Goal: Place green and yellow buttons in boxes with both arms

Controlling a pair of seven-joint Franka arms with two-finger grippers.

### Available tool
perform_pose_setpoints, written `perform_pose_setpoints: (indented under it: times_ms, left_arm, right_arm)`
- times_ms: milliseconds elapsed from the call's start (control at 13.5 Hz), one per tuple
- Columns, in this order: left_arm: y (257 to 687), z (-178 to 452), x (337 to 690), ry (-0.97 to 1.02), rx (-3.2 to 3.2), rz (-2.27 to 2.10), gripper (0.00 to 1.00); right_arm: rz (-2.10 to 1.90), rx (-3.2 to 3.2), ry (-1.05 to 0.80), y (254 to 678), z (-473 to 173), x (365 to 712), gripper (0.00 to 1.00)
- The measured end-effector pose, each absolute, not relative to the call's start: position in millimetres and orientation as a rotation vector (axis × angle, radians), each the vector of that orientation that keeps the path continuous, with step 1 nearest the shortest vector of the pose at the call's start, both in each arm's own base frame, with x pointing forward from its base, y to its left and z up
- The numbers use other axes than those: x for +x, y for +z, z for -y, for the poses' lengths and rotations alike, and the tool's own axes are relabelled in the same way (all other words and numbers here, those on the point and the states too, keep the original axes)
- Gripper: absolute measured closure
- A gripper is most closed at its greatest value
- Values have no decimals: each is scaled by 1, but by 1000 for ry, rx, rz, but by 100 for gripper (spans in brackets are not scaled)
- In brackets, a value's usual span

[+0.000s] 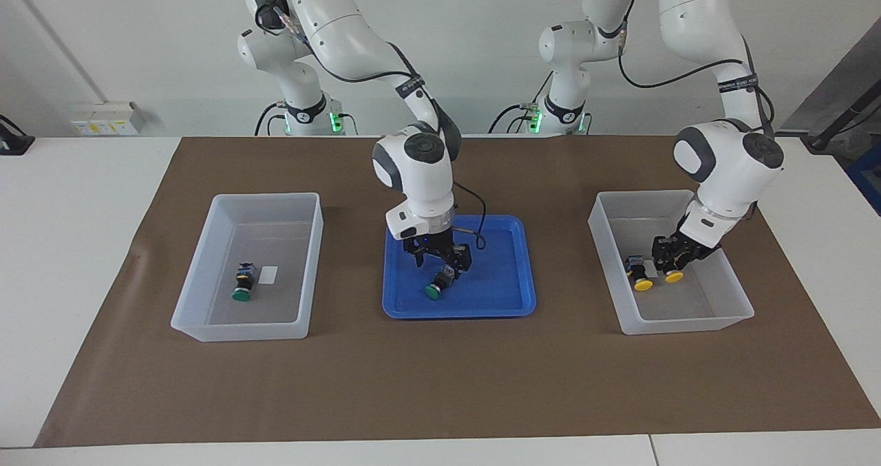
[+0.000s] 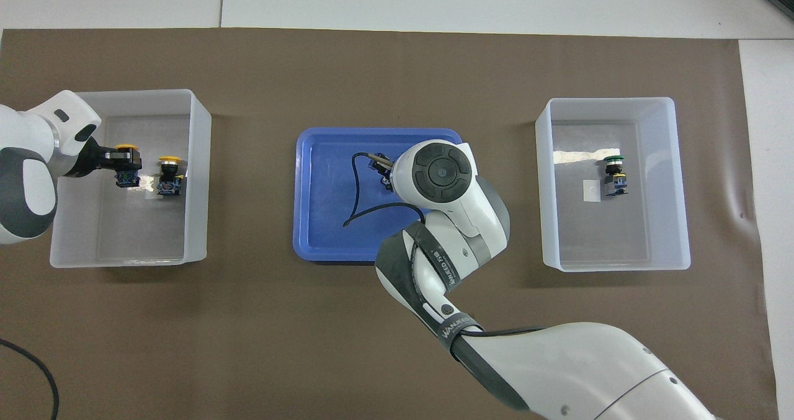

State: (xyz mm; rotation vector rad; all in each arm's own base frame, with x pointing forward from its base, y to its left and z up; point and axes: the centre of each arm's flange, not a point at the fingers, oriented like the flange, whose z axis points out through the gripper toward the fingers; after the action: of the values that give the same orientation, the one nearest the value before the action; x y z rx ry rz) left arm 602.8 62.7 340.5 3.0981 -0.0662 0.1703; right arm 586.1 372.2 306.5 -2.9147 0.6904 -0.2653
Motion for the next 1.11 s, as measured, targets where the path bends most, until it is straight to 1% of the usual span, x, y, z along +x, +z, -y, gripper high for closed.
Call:
perform_pose_setpoints:
  times_ms: [74,222,296,593,667,815,963,1111]
  left_arm:
    - [345,-63,604,177,3098,68,26]
    - [364,-62,611,156,3093,75,5]
    - [380,-62,616,133,3089,81,0]
    - [464,-54,625,37,3067,123,0]
    - [486,-51,624,10,3062,129,0]
    - [521,-41,620,-40,3054,106,0]
    - [546,-16,612,-58,3062,109,0]
    - [572,20,596,-69,3104,150,0]
  right_arm:
    - [-683,-2896,-287,307,-374,588,0]
    - [-676,-2871,-317,309,-375,590,0]
    - [-676,-2869,-320,309,-375,591,0]
    - [-680,-2882,-308,300,-372,590,0]
    - [-680,-2888,-301,297,-372,589,7]
    - [-684,-2914,-272,295,-372,587,34]
    - [-691,-2932,-252,303,-372,589,57]
    - [-682,-2957,-242,327,-365,598,59]
